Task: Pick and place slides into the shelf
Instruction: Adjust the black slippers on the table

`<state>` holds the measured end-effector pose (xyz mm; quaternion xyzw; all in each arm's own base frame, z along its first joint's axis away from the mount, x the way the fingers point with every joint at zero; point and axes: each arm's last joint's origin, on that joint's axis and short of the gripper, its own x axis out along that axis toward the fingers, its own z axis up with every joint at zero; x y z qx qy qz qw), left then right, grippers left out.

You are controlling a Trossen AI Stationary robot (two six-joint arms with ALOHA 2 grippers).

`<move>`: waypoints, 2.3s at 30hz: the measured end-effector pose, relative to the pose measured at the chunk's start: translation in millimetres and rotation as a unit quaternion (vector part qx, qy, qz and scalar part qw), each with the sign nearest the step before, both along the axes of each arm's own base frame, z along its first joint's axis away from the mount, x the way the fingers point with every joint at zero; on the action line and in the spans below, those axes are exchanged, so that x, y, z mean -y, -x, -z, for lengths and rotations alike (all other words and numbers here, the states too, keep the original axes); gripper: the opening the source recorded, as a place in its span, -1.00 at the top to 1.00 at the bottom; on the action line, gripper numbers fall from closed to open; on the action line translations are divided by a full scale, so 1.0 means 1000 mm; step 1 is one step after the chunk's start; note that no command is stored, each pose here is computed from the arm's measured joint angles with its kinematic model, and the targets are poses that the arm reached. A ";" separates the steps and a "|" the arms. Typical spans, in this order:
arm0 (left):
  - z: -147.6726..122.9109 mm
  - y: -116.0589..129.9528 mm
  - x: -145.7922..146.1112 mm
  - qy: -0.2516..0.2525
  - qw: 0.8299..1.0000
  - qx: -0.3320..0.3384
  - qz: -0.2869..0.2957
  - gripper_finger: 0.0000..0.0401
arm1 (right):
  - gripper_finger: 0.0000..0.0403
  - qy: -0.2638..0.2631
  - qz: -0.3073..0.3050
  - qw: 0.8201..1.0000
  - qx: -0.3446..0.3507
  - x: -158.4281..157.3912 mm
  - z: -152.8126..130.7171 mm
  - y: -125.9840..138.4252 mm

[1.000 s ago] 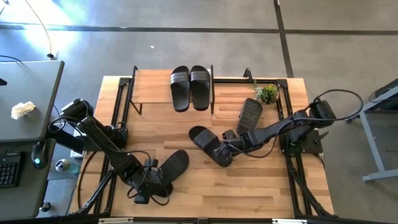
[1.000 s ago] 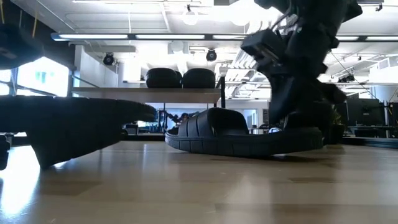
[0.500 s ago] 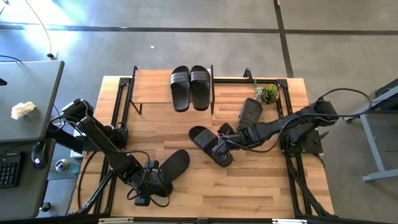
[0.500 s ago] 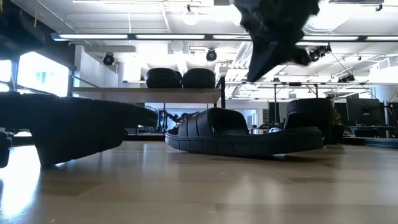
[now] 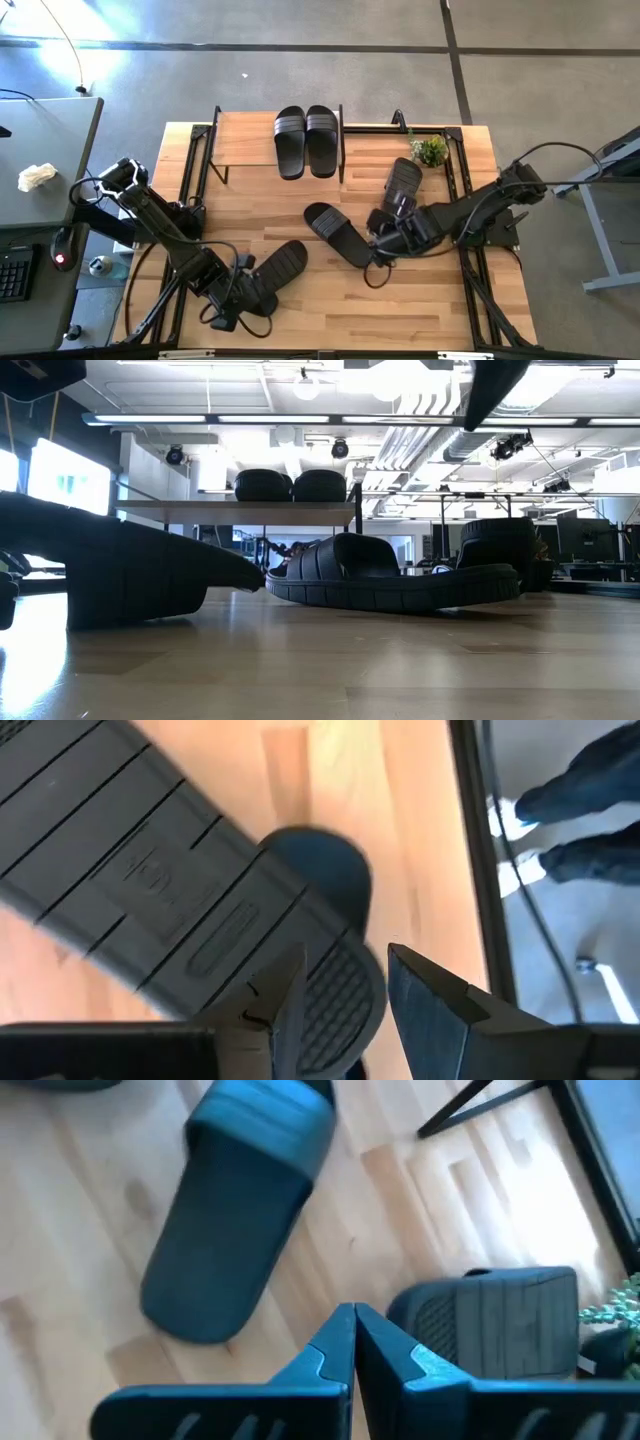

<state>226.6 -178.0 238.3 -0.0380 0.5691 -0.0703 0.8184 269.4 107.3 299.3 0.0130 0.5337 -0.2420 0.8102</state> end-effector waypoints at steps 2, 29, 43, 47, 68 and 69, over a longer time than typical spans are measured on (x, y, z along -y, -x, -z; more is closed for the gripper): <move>-0.001 0.002 -0.002 -0.011 1.000 -0.012 0.000 0.37 | 1.00 -0.015 0.007 1.000 -0.001 -0.006 0.004 0.003; 0.006 -0.053 -0.038 -0.050 0.980 0.183 -0.059 0.37 | 1.00 0.013 0.064 0.998 -0.006 -0.019 0.054 0.017; 0.056 -0.047 -0.051 -0.009 0.996 0.078 -0.042 0.37 | 1.00 0.003 0.053 0.999 0.009 -0.021 0.054 0.014; 0.059 -0.042 -0.050 -0.004 0.998 0.038 -0.041 0.37 | 1.00 0.004 0.054 0.999 0.007 -0.021 0.054 0.014; 0.057 -0.026 -0.031 0.012 1.000 0.017 -0.013 0.37 | 1.00 0.043 0.053 0.996 -0.053 -0.014 0.054 0.025; 0.056 -0.026 -0.030 0.022 0.999 0.024 -0.012 0.37 | 0.98 0.045 0.046 0.996 -0.056 -0.014 0.054 0.025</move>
